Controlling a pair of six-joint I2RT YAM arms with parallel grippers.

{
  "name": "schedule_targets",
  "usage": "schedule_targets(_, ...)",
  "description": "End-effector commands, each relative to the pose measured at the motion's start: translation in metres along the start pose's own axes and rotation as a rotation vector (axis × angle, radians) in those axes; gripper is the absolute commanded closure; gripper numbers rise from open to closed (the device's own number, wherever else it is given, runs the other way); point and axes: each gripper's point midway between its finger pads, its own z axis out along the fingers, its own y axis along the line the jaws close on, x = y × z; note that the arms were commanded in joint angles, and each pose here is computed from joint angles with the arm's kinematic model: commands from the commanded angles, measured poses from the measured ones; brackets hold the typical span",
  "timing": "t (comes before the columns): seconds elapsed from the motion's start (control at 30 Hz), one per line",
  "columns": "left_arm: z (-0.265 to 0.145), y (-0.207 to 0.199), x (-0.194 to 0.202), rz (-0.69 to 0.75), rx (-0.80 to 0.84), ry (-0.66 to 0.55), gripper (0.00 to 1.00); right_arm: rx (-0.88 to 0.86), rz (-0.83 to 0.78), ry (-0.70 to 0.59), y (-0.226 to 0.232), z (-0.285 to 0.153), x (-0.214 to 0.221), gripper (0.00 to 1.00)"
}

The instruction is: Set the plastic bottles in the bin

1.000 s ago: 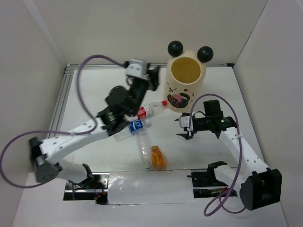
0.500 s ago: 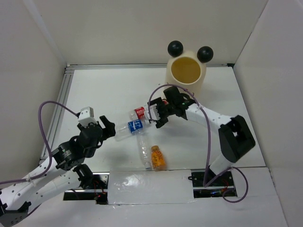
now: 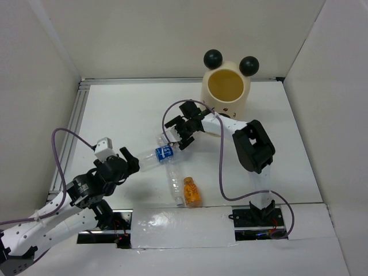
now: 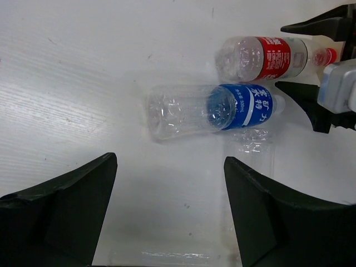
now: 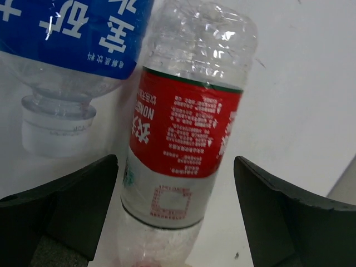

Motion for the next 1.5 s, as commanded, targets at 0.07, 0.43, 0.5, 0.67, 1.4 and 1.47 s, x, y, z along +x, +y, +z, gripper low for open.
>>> schedule_targets(0.07, -0.004, 0.008, 0.005, -0.065, -0.014, 0.016, 0.10, -0.111, -0.089, -0.037, -0.003, 0.019, -0.012, 0.09)
schedule_targets(0.43, -0.009, 0.020, 0.001, -0.095, -0.027, -0.010, 0.10, -0.310, -0.096, -0.046, 0.011, 0.056, -0.027, 0.37)
schedule_targets(0.5, -0.008, 0.022, 0.004, -0.099, -0.033, -0.007, 0.10, -0.298, -0.067, -0.043, 0.009, 0.050, -0.035, 0.54)
schedule_targets(0.67, -0.005, 0.013, 0.000, -0.095, -0.012, -0.018, 0.10, -0.132, 0.105, -0.146, -0.039, 0.030, -0.070, 0.65)
schedule_targets(1.4, 0.010, -0.046, -0.005, 0.007, 0.121, 0.002, 0.10, 0.462, 0.221, -0.806, -0.200, -0.340, -0.192, 0.68)
schedule_targets(1.47, 0.011, -0.046, -0.004, 0.013, 0.114, 0.007, 0.10, 0.488, 0.182, -0.789, -0.196, -0.358, -0.186, 0.68)
